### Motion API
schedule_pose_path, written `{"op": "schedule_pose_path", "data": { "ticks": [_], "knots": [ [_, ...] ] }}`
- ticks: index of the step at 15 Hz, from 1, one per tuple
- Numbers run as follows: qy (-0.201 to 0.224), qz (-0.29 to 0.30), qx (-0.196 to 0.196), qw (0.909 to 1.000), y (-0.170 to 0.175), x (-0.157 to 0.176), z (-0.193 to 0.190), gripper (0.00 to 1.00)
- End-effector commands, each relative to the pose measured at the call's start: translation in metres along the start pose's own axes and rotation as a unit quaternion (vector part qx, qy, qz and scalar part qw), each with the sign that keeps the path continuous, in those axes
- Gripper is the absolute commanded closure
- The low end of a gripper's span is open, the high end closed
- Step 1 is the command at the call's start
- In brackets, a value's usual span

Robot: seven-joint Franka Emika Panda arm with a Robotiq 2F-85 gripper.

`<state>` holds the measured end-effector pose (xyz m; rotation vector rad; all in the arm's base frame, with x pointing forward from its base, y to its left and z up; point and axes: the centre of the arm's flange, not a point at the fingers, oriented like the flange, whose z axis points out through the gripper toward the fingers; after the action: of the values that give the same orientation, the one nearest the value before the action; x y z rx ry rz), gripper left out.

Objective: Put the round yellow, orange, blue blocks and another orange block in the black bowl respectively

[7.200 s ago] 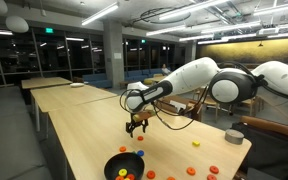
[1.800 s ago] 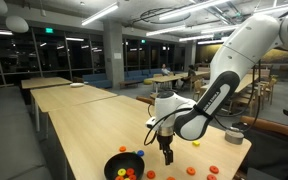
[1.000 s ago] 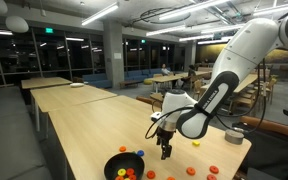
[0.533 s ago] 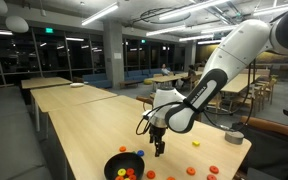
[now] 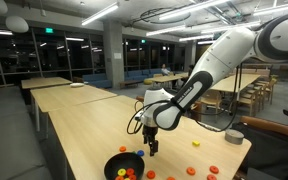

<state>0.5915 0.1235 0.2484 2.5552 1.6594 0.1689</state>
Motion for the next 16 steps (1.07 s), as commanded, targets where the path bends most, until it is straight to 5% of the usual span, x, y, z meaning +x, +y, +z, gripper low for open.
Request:
{"op": "schedule_pose_path", "data": {
  "ticks": [1,16],
  "knots": [
    [-0.008,-0.016,0.004,0.9998,0.019,0.019,0.008,0.0],
    [-0.022,-0.035,0.024,0.9989,0.04,0.037,0.027,0.0]
  ]
}}
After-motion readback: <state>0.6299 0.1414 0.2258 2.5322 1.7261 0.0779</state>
